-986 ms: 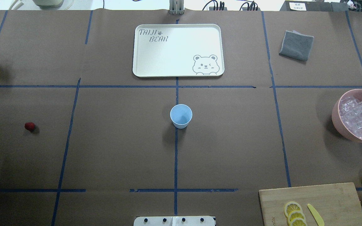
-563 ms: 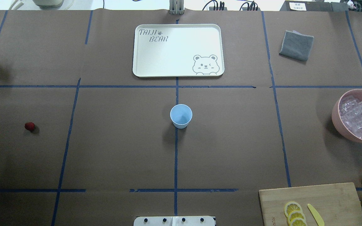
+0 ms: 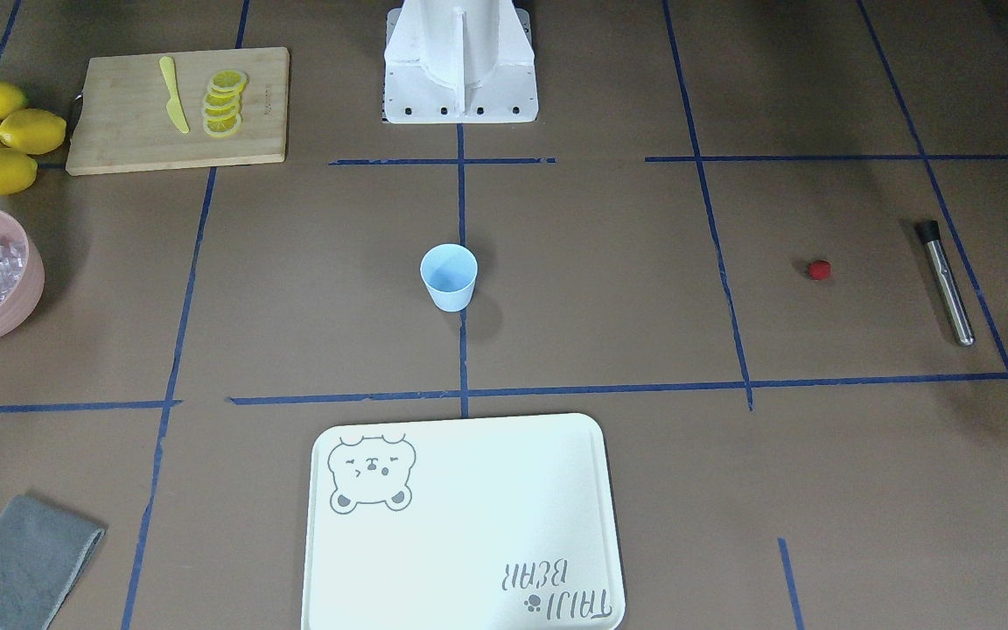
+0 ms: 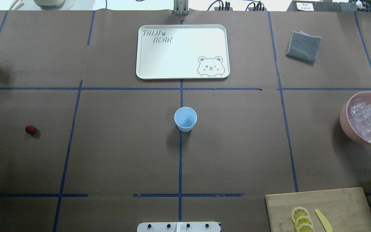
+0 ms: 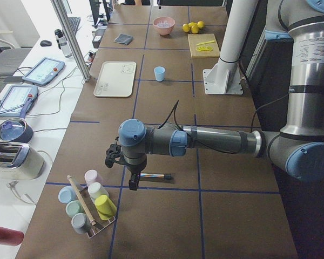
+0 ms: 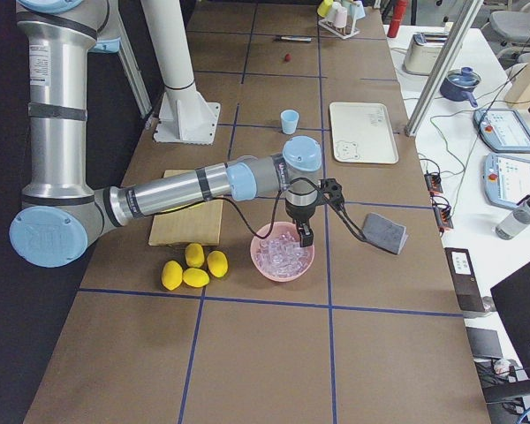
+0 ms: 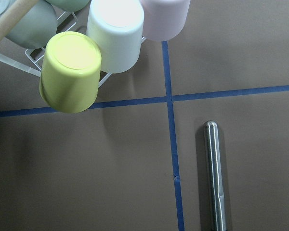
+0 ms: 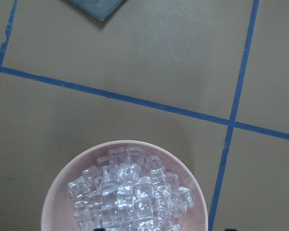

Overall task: Mash ice and strawberries in cup
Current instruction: 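Lower the right gripper into the bowl and grasp an ice cube, then carry the ice cube with the right gripper over the blue cup, then open the right gripper to drop the ice cube into the cup, then move the right gripper back over the ice bowl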

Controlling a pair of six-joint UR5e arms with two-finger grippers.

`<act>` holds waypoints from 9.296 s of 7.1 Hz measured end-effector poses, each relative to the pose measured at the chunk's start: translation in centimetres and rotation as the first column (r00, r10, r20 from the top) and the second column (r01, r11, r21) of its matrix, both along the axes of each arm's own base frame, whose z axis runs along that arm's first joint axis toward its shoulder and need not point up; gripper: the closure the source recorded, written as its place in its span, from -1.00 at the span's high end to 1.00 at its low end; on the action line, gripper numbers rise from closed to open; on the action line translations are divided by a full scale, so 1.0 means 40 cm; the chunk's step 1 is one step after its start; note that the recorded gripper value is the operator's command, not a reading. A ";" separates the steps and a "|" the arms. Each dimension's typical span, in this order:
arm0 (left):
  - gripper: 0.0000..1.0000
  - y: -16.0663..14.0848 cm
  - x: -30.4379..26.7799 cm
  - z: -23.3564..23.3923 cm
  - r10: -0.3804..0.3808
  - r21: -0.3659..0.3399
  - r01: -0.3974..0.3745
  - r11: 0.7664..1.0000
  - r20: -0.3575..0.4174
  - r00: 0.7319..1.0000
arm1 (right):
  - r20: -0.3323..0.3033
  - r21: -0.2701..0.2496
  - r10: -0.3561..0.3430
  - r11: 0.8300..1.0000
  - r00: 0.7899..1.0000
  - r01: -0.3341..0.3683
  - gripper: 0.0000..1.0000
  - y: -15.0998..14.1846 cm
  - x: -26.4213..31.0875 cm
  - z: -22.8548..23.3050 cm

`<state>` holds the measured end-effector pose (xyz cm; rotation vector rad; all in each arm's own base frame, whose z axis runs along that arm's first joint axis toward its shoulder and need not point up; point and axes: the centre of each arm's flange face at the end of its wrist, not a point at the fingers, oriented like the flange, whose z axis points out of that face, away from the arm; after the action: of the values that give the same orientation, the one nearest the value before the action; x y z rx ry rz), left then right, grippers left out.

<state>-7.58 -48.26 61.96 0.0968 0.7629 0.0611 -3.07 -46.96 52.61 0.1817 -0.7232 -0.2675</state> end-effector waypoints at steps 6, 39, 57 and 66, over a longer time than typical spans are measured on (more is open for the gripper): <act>1.00 0.000 0.000 -0.002 0.000 0.002 0.000 1.000 0.000 1.000 | -0.029 -0.053 -0.175 0.984 0.984 0.173 0.28 0.009 -0.130 0.142; 1.00 0.000 0.004 -0.031 0.002 0.023 -0.001 1.000 -0.018 1.000 | 0.092 -0.175 0.057 0.984 0.994 -0.041 -1.00 -0.087 -0.653 -0.646; 1.00 -0.001 0.004 -0.034 0.001 0.024 -0.001 1.000 -0.018 1.000 | 0.043 -0.264 0.174 0.952 0.984 -0.157 0.97 0.039 -1.335 -0.957; 1.00 -0.001 0.005 -0.084 -0.018 0.043 0.019 0.999 -0.021 1.000 | -0.017 -0.222 0.249 0.943 0.968 -0.247 0.98 -0.024 -0.720 -0.743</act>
<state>-7.39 -48.31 58.61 0.1461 0.7810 0.0595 -31.86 -47.92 22.87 0.0597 -0.7279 0.0564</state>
